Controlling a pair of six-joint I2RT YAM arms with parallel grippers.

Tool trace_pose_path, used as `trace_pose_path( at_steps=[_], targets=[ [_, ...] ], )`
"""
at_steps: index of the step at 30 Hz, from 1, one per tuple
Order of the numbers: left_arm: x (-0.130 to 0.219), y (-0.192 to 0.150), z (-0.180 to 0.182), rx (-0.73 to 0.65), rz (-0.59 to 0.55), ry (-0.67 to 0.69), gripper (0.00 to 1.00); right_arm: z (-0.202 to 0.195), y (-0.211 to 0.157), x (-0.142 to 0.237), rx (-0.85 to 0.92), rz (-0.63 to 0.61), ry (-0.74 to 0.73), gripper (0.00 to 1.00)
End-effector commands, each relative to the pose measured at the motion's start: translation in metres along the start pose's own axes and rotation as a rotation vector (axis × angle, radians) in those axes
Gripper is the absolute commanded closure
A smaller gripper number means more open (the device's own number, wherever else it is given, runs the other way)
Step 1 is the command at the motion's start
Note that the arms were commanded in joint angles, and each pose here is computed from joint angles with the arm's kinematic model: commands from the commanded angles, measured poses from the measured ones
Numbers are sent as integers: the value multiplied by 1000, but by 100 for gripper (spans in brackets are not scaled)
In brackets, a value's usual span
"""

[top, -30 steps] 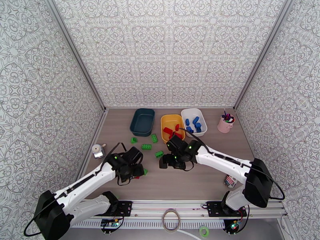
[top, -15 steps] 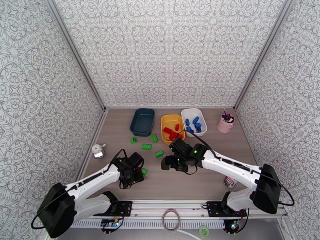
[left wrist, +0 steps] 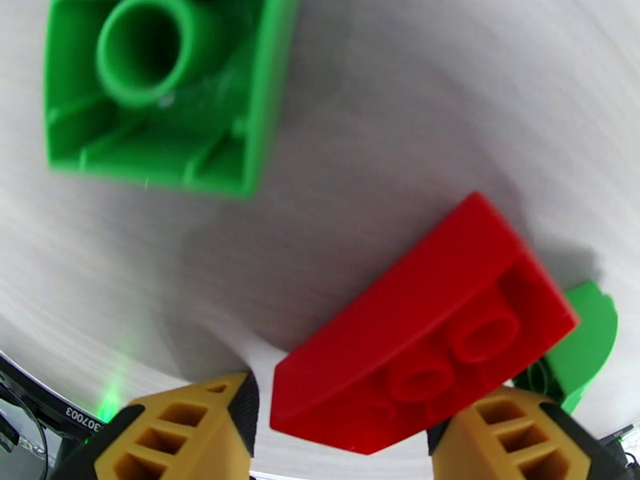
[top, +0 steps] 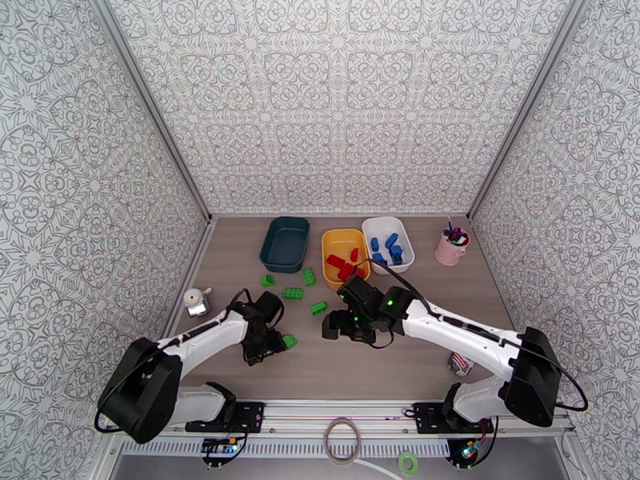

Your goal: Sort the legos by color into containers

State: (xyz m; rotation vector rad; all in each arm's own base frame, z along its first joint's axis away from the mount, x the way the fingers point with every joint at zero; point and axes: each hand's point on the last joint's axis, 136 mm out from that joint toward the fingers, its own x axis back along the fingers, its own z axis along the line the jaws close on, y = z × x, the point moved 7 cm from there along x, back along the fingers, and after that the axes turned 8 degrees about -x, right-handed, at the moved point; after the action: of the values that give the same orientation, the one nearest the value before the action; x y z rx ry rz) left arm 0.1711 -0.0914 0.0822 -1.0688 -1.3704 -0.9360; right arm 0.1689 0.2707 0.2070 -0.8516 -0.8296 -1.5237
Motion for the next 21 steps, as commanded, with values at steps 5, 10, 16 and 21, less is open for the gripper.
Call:
trace_pose_path(
  at_steps=[5, 10, 16, 21],
  targets=[
    [3, 27, -6, -46, -48, -14, 35, 6, 3, 1, 16, -15, -16, 17],
    [-1, 35, -12, -65, -31, -8, 42, 6, 3, -1, 17, -12, -16, 17],
    [4, 35, -18, -93, -30, 3, 56, 3, 3, 0, 17, -19, -25, 18],
    [20, 30, -23, -100, -59, -21, 66, -1, 3, -1, 2, -26, -30, 18]
  ],
)
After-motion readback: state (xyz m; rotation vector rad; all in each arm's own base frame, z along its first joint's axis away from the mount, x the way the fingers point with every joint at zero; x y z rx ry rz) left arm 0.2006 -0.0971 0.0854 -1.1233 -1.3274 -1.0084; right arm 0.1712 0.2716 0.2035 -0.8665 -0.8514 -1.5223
